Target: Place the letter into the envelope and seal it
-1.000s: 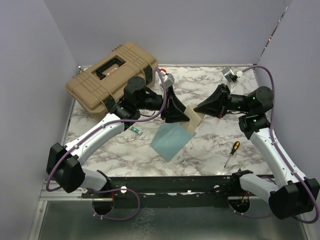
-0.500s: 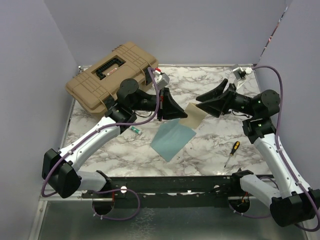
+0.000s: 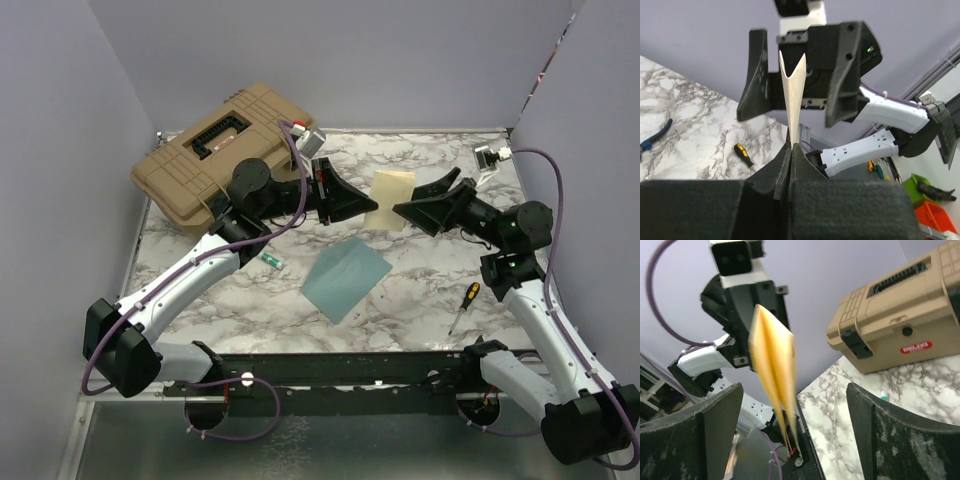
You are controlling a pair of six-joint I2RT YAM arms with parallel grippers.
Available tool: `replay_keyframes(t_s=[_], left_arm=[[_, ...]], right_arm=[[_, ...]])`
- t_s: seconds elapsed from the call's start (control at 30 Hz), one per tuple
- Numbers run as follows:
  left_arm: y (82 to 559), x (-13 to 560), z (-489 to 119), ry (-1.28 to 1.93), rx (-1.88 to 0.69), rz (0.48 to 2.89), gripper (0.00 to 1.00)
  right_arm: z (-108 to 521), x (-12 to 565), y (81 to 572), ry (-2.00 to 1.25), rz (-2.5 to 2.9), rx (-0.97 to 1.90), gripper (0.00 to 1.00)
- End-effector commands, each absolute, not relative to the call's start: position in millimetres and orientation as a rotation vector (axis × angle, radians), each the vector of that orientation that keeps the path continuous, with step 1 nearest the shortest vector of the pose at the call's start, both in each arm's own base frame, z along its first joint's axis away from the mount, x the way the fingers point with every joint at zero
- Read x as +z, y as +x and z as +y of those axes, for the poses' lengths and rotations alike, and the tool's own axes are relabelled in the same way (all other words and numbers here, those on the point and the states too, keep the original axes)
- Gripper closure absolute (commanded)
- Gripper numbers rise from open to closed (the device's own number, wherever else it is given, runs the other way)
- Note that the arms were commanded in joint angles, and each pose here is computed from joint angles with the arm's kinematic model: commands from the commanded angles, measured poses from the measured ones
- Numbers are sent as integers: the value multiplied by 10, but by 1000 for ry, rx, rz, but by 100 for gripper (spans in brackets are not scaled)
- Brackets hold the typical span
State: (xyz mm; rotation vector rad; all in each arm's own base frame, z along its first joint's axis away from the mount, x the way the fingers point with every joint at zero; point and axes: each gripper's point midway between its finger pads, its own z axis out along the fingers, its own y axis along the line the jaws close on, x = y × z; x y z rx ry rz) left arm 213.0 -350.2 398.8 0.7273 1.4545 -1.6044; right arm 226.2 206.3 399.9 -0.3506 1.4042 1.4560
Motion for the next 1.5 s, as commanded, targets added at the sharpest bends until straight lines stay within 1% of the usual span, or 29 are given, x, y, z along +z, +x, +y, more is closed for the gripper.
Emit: replay_keyframes(t_s=[0.0, 0.1, 0.17, 0.23, 0.4, 0.43, 0.5, 0.53, 0.57, 0.6, 0.63, 0.67, 0.73, 0.8, 0.87, 0.93, 1.03, 1.13, 1.23, 1.33, 1.4, 1.47], left_arm=[[2146, 4256, -3462, 616, -1640, 1395, 100], [2170, 4207, -3481, 605, -1648, 1413, 100], [2185, 4163, -3503, 598, -1659, 1428, 100], [2201, 4114, -3518, 595, -1662, 1444, 100], [2250, 4025, -3538, 571, -1659, 1472, 100], [2255, 4020, -3537, 568, -1658, 1474, 100], [2268, 3991, -3541, 561, -1656, 1483, 100], [2268, 3977, -3543, 560, -1656, 1486, 96], [2317, 3786, -3521, 550, -1599, 1561, 42], [2362, 3637, -3498, 533, -1542, 1624, 31], [2442, 3450, -3439, 498, -1455, 1696, 23], [2515, 3236, -3366, 457, -1364, 1771, 18], [2706, 2728, -3118, 332, -1125, 1940, 12], [2757, 2226, -2857, 234, -924, 2113, 10], [2713, 1795, -2643, 125, -780, 2262, 6], [2594, 1437, -2511, 14, -711, 2379, 5], [2414, 979, -2328, -122, -617, 2481, 5], [2322, 738, -2146, -179, -516, 2500, 3], [2246, 522, -2029, -237, -469, 2524, 1], [2178, 327, -2063, -255, -506, 2547, 1], [2192, 298, -2164, -252, -571, 2542, 1], [2220, 302, -2267, -242, -621, 2537, 4]], right_arm=[[2112, 3990, 2171, -373, 1374, 1548, 20], [2118, 4028, 2167, -379, 1365, 1561, 45], [2117, 4060, 2176, -375, 1356, 1563, 58], [2116, 4071, 2204, -367, 1353, 1560, 64], [2133, 4025, 2279, -360, 1370, 1559, 66], [2136, 4014, 2290, -359, 1372, 1560, 70], [2145, 3982, 2313, -358, 1381, 1565, 86], [2146, 3971, 2334, -352, 1386, 1561, 95], [2137, 3845, 2483, -305, 1446, 1510, 99], [2130, 3758, 2565, -288, 1486, 1469, 99], [2107, 3642, 2674, -252, 1538, 1415, 99], [2072, 3494, 2790, -203, 1604, 1358, 99], [1989, 3162, 3005, -122, 1721, 1234, 99], [1911, 2809, 3174, -48, 1827, 1142, 99], [1881, 2499, 3280, 11, 1912, 1101, 99], [1858, 2231, 3352, 67, 1983, 1075, 99], [1816, 1943, 3408, 136, 2047, 1040, 99], [1804, 1775, 3411, 154, 2079, 1024, 99], [1797, 1570, 3410, 168, 2121, 1012, 100], [1816, 1431, 3533, 196, 2149, 1008, 99], [1830, 1347, 3635, 219, 2172, 1002, 99], [1835, 1263, 3699, 230, 2194, 989, 99]])
